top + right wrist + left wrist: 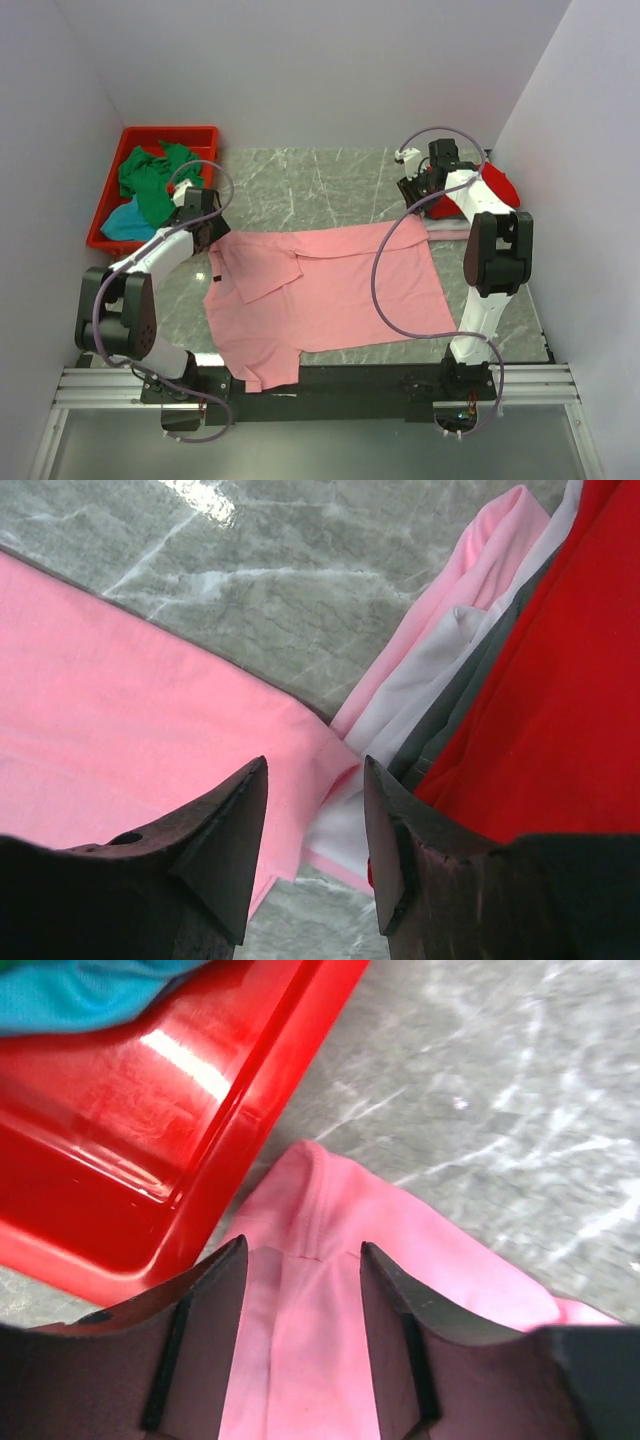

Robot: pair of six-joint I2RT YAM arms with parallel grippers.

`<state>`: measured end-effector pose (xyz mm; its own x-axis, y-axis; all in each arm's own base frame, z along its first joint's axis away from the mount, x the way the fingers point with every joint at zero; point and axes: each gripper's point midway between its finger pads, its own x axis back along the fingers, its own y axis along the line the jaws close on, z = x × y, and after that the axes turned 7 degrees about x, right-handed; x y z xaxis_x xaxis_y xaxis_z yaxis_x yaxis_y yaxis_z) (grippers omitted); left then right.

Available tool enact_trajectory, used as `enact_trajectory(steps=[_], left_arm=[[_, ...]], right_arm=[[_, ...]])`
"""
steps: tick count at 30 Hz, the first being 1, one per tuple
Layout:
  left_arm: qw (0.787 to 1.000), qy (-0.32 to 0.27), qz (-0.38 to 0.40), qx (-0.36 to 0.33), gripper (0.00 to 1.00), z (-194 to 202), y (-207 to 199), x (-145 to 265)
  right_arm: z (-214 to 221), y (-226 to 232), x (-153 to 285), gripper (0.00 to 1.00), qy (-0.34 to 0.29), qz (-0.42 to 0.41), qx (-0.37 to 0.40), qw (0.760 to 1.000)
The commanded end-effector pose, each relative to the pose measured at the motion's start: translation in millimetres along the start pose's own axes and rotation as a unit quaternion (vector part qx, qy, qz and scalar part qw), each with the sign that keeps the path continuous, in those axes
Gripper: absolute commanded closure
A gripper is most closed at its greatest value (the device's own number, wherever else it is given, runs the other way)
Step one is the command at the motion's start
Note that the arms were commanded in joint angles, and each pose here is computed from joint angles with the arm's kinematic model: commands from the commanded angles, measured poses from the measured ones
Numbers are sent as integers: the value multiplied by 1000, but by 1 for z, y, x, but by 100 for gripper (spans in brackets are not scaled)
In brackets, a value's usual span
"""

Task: Fold and stack the t-shirts
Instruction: Fold the tshirt

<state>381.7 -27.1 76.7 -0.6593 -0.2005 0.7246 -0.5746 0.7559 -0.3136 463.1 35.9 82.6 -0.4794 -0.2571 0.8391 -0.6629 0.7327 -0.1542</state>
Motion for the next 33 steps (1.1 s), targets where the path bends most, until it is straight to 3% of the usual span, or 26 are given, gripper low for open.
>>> enact_trajectory(steps=[1, 6, 25, 29, 33], left_arm=[[999, -18, 48, 6, 43, -14, -14, 20], [997, -30, 73, -7, 37, -18, -18, 28], [994, -29, 108, -19, 38, -25, -36, 32], [992, -32, 121, -26, 38, -28, -42, 34], [991, -29, 128, -29, 38, -29, -47, 33]], right_arm=[[-5, -2, 3, 49, -1, 0, -3, 1000], [4, -6, -9, 48, 17, 3, -10, 1000], [19, -15, -26, 44, 50, 19, -2, 999], [20, -9, -30, 48, 48, 4, -5, 999], [16, -7, -26, 63, 37, -1, -3, 999]])
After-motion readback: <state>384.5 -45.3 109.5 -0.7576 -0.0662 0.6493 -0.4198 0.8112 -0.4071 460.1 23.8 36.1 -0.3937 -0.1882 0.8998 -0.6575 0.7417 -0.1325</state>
